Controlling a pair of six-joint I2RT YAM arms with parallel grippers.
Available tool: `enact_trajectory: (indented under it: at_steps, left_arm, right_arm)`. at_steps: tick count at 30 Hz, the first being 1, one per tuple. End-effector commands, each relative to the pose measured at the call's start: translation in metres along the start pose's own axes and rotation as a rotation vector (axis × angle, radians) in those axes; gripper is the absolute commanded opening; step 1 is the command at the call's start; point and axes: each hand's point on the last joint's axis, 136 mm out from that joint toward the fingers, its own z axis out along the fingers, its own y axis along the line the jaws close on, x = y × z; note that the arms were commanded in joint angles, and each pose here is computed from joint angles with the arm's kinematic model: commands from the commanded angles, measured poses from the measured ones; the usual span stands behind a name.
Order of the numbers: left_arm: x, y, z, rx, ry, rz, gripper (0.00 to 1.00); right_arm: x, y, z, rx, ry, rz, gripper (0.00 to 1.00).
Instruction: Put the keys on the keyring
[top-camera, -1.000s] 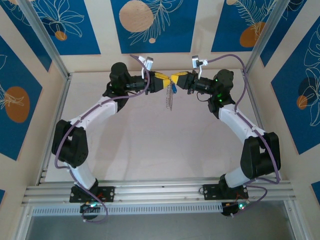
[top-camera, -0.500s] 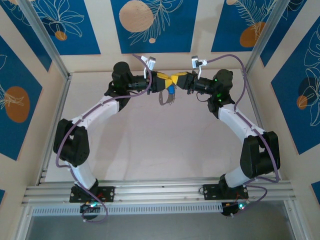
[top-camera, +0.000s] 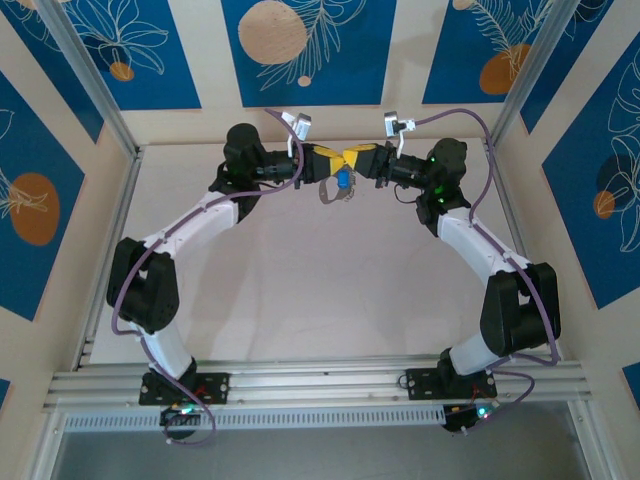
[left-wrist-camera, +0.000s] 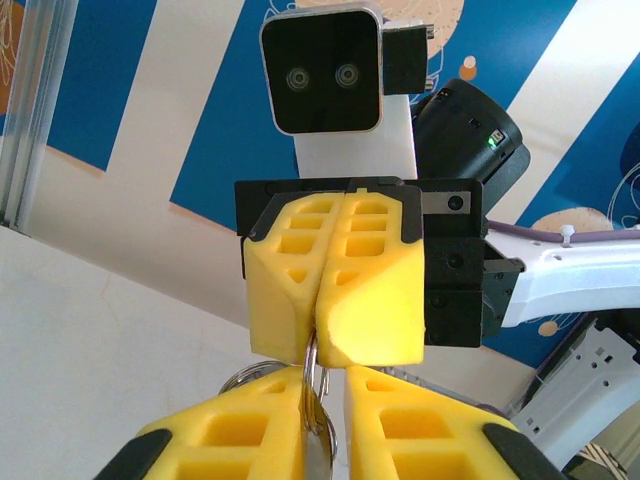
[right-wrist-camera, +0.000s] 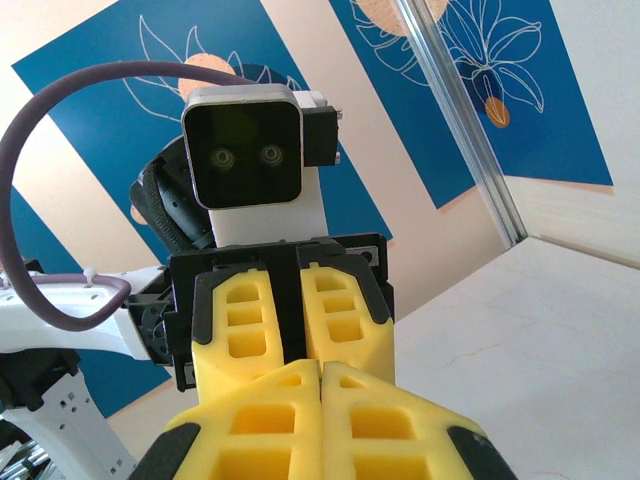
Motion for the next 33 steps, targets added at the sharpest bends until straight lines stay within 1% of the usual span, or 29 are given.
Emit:
enact_trajectory:
  at_steps: [1, 2, 3, 7, 12, 14, 16, 18, 22, 23, 24, 26, 27, 28, 30, 33]
  left_arm:
    - [-0.017, -0.017, 0.001, 0.035, -0.028, 0.073, 0.22]
    - [-0.018, -0.019, 0.001, 0.036, -0.031, 0.074, 0.26]
    - [-0.018, -0.019, 0.0, 0.037, -0.032, 0.075, 0.27]
    - [-0.019, -0.02, 0.001, 0.036, -0.032, 0.076, 0.27]
    - [-0.019, -0.021, 0.0, 0.038, -0.034, 0.08, 0.18]
    - [-0.019, -0.021, 0.001, 0.042, -0.034, 0.077, 0.16]
    - [-0.02, -0.022, 0.001, 0.044, -0.035, 0.077, 0.11]
    - [-0.02, -0.021, 0.001, 0.04, -0.04, 0.075, 0.01]
    - [-0.022, -0.022, 0.001, 0.046, -0.052, 0.08, 0.0]
    - [-0.023, -0.023, 0.002, 0.049, -0.054, 0.082, 0.0]
    - [-0.024, -0.023, 0.001, 0.049, -0.058, 0.083, 0.0]
    - [-0.025, -0.023, 0.002, 0.053, -0.059, 0.081, 0.0]
    - [-0.026, -0.024, 0.001, 0.056, -0.06, 0.083, 0.0]
    - [-0.026, -0.025, 0.001, 0.057, -0.06, 0.084, 0.0]
    - [-0.027, -0.026, 0.001, 0.059, -0.064, 0.087, 0.0]
    - [-0.028, -0.027, 0.001, 0.066, -0.066, 0.084, 0.0]
  right_arm:
    - [-0.001, 0.0, -0.003, 0.005, -0.008, -0.012, 0.0]
    - [0.0, -0.001, -0.003, 0.005, -0.006, -0.011, 0.0]
    - [0.001, 0.0, -0.002, 0.003, -0.004, -0.009, 0.0]
    - [0.001, 0.0, -0.003, 0.003, -0.004, -0.008, 0.0]
    - [0.001, 0.0, -0.003, 0.003, -0.003, -0.005, 0.0]
    - [0.001, 0.001, -0.003, 0.003, -0.004, -0.006, 0.0]
    - [0.0, 0.002, -0.002, -0.001, -0.003, -0.007, 0.0]
    - [0.001, 0.004, -0.001, -0.01, 0.002, -0.006, 0.0]
    - [-0.001, 0.009, 0.0, -0.019, 0.011, -0.005, 0.0]
    - [-0.003, 0.009, -0.001, -0.015, 0.007, -0.005, 0.06]
    - [-0.006, 0.009, -0.003, -0.004, -0.001, -0.002, 0.19]
    - [-0.011, 0.009, -0.01, 0.026, -0.019, 0.001, 0.39]
    - [-0.012, 0.009, -0.015, 0.045, -0.03, -0.002, 0.44]
    - [-0.014, 0.009, -0.02, 0.062, -0.038, -0.004, 0.47]
    - [-0.015, 0.01, -0.031, 0.093, -0.05, 0.0, 0.48]
    - [-0.007, 0.011, -0.043, 0.127, -0.051, 0.0, 0.5]
